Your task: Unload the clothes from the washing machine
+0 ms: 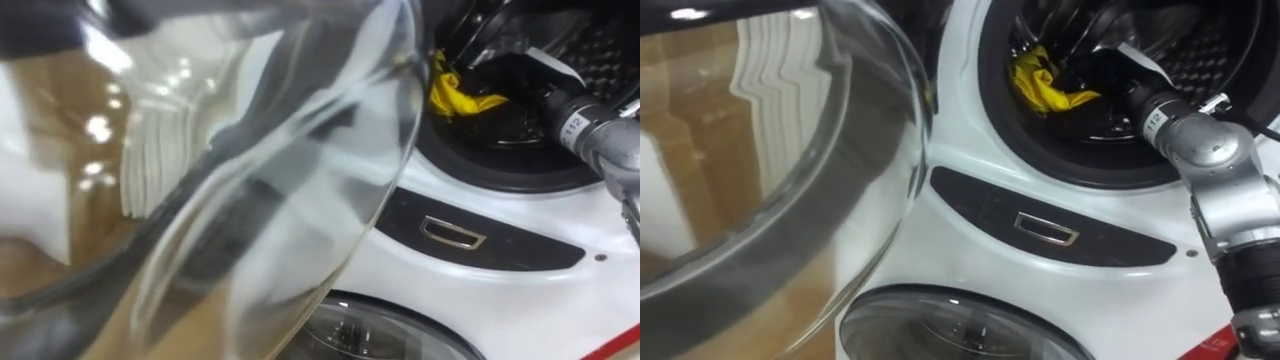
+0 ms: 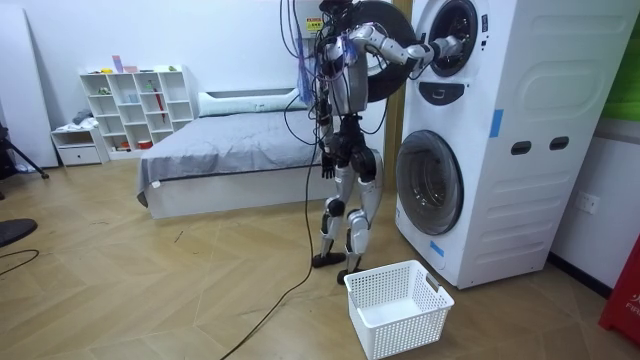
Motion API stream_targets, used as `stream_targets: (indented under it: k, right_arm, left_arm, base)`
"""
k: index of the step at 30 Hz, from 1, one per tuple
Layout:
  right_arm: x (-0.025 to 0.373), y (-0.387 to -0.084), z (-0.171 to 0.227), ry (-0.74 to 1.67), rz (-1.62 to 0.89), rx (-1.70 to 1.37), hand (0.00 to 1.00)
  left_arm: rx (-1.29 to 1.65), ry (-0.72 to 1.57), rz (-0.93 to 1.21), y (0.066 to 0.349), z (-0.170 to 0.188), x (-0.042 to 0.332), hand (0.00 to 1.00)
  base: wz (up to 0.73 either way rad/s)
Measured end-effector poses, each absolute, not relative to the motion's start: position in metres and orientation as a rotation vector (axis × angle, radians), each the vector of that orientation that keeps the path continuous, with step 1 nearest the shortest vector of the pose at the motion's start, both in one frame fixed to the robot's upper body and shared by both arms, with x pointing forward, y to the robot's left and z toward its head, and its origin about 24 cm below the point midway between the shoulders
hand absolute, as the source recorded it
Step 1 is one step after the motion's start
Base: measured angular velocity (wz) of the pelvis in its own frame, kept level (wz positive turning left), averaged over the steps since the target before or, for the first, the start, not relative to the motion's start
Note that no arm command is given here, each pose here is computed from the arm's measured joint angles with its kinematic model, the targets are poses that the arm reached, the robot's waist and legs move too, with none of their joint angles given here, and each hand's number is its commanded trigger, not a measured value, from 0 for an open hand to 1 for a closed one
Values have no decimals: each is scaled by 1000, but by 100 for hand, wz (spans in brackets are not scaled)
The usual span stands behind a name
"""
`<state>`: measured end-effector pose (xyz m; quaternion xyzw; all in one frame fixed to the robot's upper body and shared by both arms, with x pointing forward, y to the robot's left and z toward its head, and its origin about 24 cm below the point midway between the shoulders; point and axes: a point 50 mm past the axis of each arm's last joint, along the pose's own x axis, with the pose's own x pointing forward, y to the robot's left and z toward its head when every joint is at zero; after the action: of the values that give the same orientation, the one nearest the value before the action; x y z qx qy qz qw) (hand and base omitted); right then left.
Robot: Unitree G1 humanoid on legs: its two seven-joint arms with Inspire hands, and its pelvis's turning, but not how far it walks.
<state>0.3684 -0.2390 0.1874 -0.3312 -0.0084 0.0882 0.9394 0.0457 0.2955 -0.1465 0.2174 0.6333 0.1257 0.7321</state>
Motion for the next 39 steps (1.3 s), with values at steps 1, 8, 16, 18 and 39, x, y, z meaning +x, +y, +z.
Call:
stream_targets:
  k: [1, 8, 16, 18, 39]
  right_arm:
    - [367, -236, 189, -31, 187, -681, 100]
    - [334, -204, 207, -241, 247, -728, 100]
    - [262, -176, 240, -581, 273, -654, 100]
    - [252, -177, 234, -581, 280, -628, 100]
    - [194, -236, 256, -779, -21, -460, 100]
  left_arm:
    - [478, 1393, 276, 295, -146, 46, 0]
    - [455, 1370, 299, 296, -147, 42, 0]
    - [427, 1391, 360, 284, -153, 17, 0]
    - [422, 1412, 371, 284, -153, 9, 0]
    - [339, 1423, 480, 284, -152, -26, 0]
  base:
    - [-9]
    - [-17]
    - [-1]
    - [-37]
    - [-8]
